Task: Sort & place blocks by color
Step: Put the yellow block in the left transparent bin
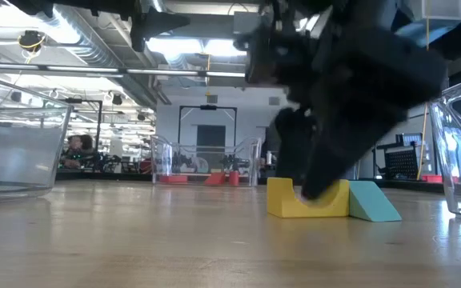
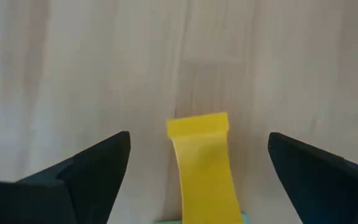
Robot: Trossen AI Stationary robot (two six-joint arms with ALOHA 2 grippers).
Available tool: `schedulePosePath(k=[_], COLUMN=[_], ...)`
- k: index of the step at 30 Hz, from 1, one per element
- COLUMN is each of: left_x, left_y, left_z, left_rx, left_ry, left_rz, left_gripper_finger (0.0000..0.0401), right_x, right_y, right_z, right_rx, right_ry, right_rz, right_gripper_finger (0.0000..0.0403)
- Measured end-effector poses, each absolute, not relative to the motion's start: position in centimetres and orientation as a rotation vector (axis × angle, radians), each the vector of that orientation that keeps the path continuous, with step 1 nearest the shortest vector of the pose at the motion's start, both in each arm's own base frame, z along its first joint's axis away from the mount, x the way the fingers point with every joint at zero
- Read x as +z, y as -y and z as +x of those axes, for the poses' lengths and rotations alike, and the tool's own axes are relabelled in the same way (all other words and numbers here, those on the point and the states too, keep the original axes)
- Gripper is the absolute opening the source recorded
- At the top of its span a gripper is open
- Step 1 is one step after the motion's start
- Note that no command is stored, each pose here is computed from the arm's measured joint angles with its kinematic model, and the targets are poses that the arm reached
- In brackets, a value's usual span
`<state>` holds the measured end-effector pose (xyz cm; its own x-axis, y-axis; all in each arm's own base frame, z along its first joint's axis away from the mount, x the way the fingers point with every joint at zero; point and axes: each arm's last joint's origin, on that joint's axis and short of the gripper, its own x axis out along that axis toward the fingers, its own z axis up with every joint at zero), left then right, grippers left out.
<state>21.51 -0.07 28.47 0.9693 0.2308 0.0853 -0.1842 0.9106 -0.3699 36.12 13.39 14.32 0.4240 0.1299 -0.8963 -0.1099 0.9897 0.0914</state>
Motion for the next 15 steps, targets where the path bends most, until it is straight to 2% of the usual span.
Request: schedulePosePath(k=[10, 12, 15], left_x=[28.5, 28.5, 28.5], left_y=[0.0, 0.0, 0.0], left_z=[21.5, 21.5, 21.5], left_rx=[0.233, 0.245, 0.25], left_ry=[0.131, 0.133, 0.134], left_rz=[-0.369, -0.368, -0.369], left_gripper_finger=[0.0251, 0.0251, 0.0251], right_x=[12.6, 12.6, 12.5], right_y=[-13.5, -13.4, -13.4], right_z=[36.4, 36.4, 36.4], right_rx=[0.131, 0.131, 0.124], right_ry=[-1.159, -1.16, -1.161], right_rz=[-0.006, -0.009, -0.012], right_gripper_finger=[0.0375, 0.0359, 0.0311])
